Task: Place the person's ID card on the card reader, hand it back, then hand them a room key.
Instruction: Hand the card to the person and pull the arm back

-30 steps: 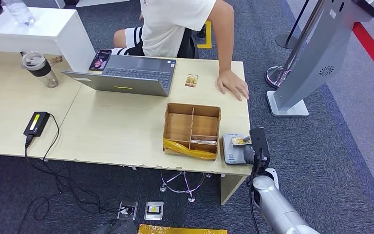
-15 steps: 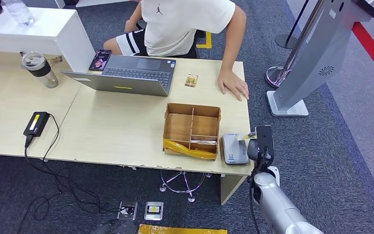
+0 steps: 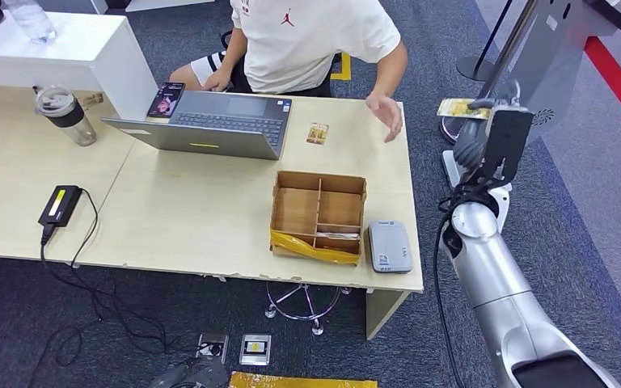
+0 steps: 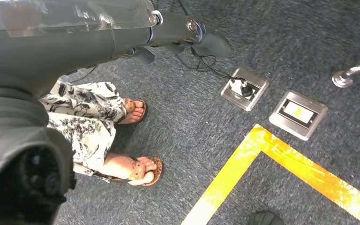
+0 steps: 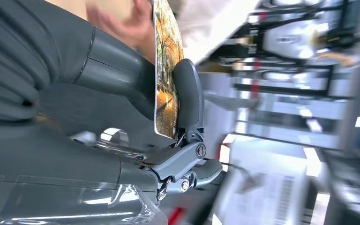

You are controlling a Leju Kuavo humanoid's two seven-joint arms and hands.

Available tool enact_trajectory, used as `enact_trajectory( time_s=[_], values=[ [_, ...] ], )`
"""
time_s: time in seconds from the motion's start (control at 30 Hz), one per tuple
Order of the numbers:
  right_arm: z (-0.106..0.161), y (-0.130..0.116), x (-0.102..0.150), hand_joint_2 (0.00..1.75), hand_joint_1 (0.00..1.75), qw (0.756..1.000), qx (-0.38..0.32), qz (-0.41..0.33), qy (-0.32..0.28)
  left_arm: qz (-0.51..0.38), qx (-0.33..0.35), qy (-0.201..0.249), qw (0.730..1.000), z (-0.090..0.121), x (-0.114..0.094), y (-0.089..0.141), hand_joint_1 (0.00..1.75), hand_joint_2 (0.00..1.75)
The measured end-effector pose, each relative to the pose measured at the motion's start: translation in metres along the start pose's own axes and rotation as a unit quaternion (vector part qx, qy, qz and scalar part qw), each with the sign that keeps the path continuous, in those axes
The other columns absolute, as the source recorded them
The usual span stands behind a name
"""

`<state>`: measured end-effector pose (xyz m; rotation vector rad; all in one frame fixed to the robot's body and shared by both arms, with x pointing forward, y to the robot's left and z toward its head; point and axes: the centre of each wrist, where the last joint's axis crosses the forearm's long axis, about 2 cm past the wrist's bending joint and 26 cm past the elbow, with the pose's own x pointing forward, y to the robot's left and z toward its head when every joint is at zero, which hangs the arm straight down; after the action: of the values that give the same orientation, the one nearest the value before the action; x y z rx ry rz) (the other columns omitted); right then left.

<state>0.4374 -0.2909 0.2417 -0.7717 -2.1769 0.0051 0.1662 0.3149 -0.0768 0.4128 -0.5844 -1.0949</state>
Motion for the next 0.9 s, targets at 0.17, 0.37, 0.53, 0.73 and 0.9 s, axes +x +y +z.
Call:
enact_trajectory(
  time_s=[0.17,0.37,0.53,0.73,0.9],
  values=[
    [-0.053,0.023,0.065,1.75,1.75,0.983,0.075,0.061,-0.159,-0.030,-0.006,-0.024,0.999,-0.008,0.016,0.021,0.00,0.00],
    [-0.070,0.066,0.099,1.75,1.75,0.939,0.208,0.172,-0.211,-0.060,0.003,-0.046,0.997,-0.015,0.036,0.038,0.00,0.00],
    [-0.057,0.089,0.095,1.75,1.75,0.898,0.286,0.265,-0.202,-0.082,0.003,-0.054,0.995,-0.018,0.051,0.049,0.00,0.00],
    [-0.039,0.098,0.077,1.75,1.75,0.862,0.334,0.338,-0.176,-0.100,0.003,-0.059,0.993,-0.019,0.063,0.055,0.00,0.00],
    [-0.030,0.096,0.059,1.75,0.00,0.848,0.355,0.369,-0.137,-0.111,0.001,-0.062,0.992,-0.020,0.070,0.056,0.00,0.00]
  ],
)
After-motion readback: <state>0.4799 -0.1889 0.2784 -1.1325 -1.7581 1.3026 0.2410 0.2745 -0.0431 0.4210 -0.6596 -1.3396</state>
